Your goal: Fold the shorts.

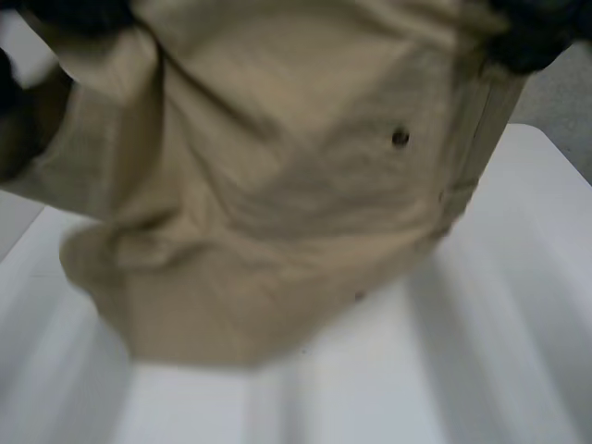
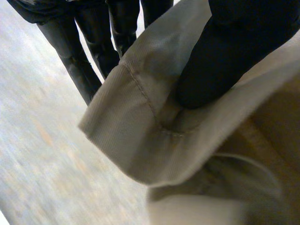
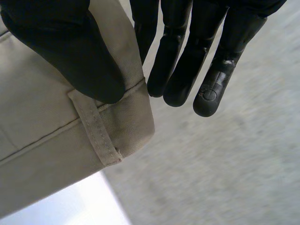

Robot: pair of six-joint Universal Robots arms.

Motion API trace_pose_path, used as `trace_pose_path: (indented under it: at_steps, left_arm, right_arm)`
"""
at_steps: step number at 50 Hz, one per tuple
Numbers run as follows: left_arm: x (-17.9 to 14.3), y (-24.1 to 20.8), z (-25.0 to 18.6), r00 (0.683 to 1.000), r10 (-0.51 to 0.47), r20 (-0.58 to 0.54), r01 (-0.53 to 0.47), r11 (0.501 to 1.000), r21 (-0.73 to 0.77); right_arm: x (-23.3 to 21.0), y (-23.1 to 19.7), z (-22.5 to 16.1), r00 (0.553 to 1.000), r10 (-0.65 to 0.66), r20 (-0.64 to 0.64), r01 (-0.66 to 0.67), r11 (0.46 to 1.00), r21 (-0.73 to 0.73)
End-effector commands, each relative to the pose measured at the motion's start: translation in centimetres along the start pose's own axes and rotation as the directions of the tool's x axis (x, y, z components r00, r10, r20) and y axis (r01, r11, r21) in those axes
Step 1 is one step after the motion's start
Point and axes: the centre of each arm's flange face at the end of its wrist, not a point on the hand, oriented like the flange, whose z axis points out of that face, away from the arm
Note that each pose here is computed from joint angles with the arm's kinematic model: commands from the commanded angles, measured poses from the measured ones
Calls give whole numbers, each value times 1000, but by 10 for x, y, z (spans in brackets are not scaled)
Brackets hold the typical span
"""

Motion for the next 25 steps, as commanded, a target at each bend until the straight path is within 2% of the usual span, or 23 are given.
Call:
trace_pose_path:
  at_steps: [1, 3, 7, 12, 13, 14, 17, 19, 21, 23, 25]
  left_arm:
    - [23, 112, 42, 996, 32, -85, -56, 950, -306]
    - [30, 140, 51, 991, 58, -118, -97, 927, -362]
    - [38, 169, 70, 983, 112, -148, -159, 919, -361]
    - [44, 177, 98, 973, 192, -128, -218, 947, -236]
    - [45, 174, 103, 970, 214, -117, -234, 951, -202]
    - [47, 167, 113, 958, 270, -92, -281, 951, -131]
    - [48, 149, 125, 937, 347, -26, -348, 937, -36]
    - [47, 116, 136, 909, 411, 70, -415, 907, 68]
    - [45, 82, 141, 891, 425, 162, -449, 878, 165]
    - [44, 57, 143, 889, 401, 222, -449, 860, 243]
    - [43, 22, 140, 887, 350, 301, -445, 821, 358]
  right_arm:
    - [-50, 61, 41, 990, 29, 135, -7, 986, -164]
    - [-66, 81, 58, 988, 49, 148, -20, 981, -192]
    - [-83, 113, 85, 990, 88, 114, -62, 975, -212]
    - [-90, 133, 113, 997, 80, 2, -79, 982, -172]
    - [-86, 132, 122, 996, 75, -54, -82, 987, -138]
    - [-83, 130, 126, 994, 73, -81, -83, 990, -117]
    - [-69, 114, 137, 982, 85, -166, -90, 996, -22]
    - [-59, 102, 140, 975, 96, -202, -90, 995, 37]
    - [-41, 77, 144, 954, 132, -270, -91, 983, 160]
    - [-22, 54, 142, 929, 165, -331, -77, 961, 265]
    - [5, 18, 132, 883, 235, -407, -45, 904, 424]
